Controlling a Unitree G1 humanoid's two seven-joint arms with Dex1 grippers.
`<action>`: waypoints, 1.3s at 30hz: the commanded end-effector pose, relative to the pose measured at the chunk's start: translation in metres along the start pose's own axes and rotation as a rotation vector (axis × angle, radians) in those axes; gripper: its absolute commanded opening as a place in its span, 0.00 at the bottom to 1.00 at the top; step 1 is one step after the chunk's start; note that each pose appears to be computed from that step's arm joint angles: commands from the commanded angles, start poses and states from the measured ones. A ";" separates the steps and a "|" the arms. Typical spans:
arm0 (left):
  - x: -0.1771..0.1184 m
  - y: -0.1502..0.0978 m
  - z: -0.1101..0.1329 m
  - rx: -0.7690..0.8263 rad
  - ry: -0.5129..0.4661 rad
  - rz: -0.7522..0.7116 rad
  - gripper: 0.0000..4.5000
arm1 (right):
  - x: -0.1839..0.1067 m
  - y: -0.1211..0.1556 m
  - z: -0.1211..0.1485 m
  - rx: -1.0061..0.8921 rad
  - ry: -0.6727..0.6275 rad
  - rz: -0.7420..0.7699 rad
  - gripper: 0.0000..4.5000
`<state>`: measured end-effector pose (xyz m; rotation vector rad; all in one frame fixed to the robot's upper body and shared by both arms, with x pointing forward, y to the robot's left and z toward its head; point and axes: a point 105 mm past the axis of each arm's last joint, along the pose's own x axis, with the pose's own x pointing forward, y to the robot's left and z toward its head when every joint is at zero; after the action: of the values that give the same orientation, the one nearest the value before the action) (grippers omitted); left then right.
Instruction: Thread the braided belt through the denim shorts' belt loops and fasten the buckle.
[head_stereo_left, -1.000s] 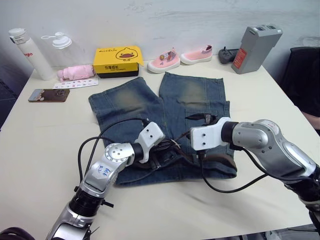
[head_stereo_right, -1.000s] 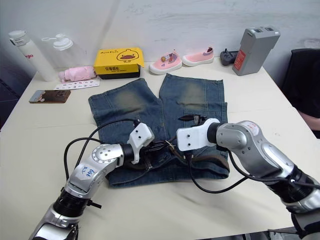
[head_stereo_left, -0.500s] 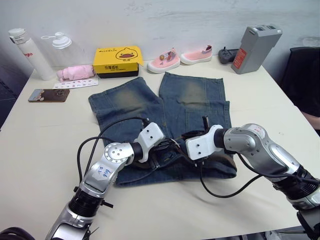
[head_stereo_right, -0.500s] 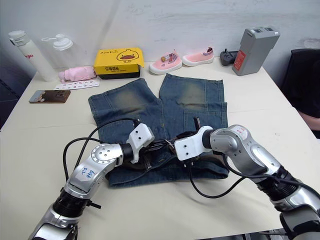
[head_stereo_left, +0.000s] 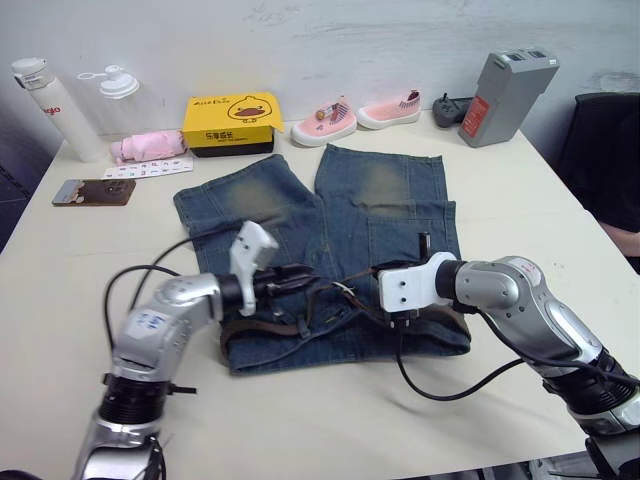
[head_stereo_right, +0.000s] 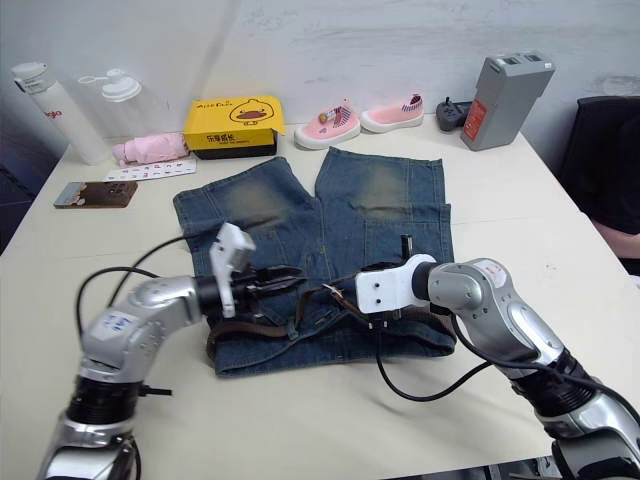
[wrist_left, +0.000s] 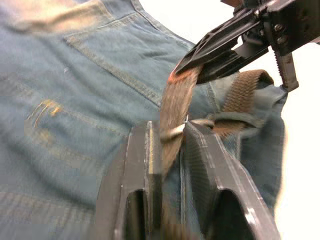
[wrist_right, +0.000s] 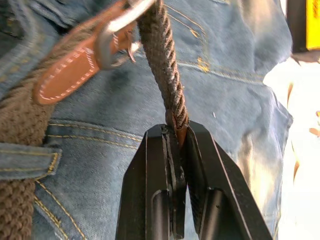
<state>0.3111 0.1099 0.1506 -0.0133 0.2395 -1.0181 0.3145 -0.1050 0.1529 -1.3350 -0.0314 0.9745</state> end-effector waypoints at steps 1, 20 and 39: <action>-0.017 0.033 0.001 0.011 0.019 0.099 0.26 | -0.009 -0.013 0.008 -0.001 -0.007 -0.082 0.00; -0.019 0.065 -0.081 0.283 0.380 0.092 0.99 | -0.089 -0.074 0.002 0.328 -0.093 -0.480 0.00; -0.025 0.009 0.016 0.156 -0.055 -0.171 0.99 | -0.039 -0.033 0.035 0.250 -0.102 -0.285 0.00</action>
<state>0.3194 0.1366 0.1572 0.1003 0.1436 -1.1646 0.2871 -0.0981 0.2007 -0.9851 -0.1321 0.8264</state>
